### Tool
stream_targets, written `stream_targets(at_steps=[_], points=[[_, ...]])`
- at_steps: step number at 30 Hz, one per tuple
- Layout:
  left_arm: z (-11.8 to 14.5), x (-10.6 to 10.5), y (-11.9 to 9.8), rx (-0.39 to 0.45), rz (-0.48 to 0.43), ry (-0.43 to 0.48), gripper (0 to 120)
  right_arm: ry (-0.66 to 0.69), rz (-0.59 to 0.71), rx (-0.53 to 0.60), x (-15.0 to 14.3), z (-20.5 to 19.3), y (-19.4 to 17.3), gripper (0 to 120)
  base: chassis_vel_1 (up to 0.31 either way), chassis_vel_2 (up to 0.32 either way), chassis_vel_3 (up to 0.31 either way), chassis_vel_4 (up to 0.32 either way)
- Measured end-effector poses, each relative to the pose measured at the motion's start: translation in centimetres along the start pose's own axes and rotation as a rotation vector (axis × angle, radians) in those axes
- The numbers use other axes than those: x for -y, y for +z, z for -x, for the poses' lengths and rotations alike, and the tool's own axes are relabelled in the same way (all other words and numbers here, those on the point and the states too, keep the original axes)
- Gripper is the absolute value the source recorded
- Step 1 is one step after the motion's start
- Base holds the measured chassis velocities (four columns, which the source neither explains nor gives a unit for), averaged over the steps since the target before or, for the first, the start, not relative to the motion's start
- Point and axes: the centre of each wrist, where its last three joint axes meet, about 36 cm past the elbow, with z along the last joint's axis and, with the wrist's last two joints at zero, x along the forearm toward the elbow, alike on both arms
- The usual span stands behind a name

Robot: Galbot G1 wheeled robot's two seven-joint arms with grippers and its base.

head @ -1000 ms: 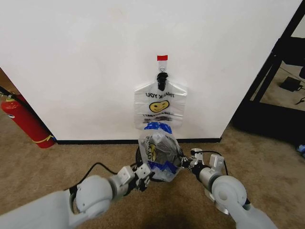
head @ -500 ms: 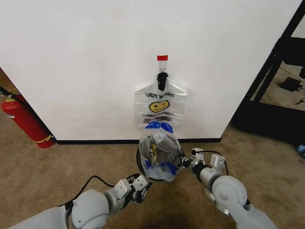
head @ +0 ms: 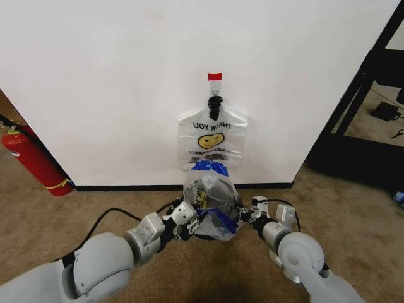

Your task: Pick up the garbage bag from the wall and place it over the trash bin.

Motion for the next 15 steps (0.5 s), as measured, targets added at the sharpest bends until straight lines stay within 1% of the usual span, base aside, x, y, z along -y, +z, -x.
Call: stream_targets(at_steps=[1, 2, 3, 5, 7, 10, 11, 15], points=[[0.6, 0.2, 0.2, -0.014, 0.007, 0.020, 52, 0.000, 0.000, -0.001, 0.0, 0.0, 0.1, 0, 0.000, 0.000, 0.000, 0.000], [0.9, 0.3, 0.3, -0.023, 0.011, 0.030, 54, 0.001, -0.001, -0.001, 0.0, 0.0, 0.1, 0, 0.000, 0.000, 0.000, 0.000], [1.9, 0.2, 0.7, -0.047, 0.013, 0.043, 61, 0.000, -0.001, -0.001, 0.0, -0.1, 0.1, 0, 0.000, 0.000, 0.000, 0.000], [2.2, 0.1, 0.8, -0.056, 0.011, 0.047, 62, 0.000, -0.001, -0.001, -0.1, -0.1, 0.1, 0, 0.000, 0.000, 0.000, 0.000], [3.9, -0.4, 1.3, -0.094, -0.014, 0.059, 73, 0.002, -0.004, 0.000, 0.0, -0.3, 0.2, 0, 0.000, 0.000, 0.000, 0.000], [4.7, -1.1, 1.3, -0.107, -0.022, 0.045, 84, 0.005, -0.006, -0.003, 0.1, -0.4, 0.3, 0, 0.000, 0.000, 0.000, 0.000], [4.7, -1.1, 1.3, -0.107, -0.022, 0.045, 84, 0.005, -0.006, -0.003, 0.1, -0.4, 0.3, 0, 0.000, 0.000, 0.000, 0.000], [5.3, -1.9, 1.7, -0.108, -0.017, 0.016, 98, 0.005, -0.019, 0.003, 0.1, -0.3, 0.2, 0, 0.000, 0.000, 0.000, 0.000]])
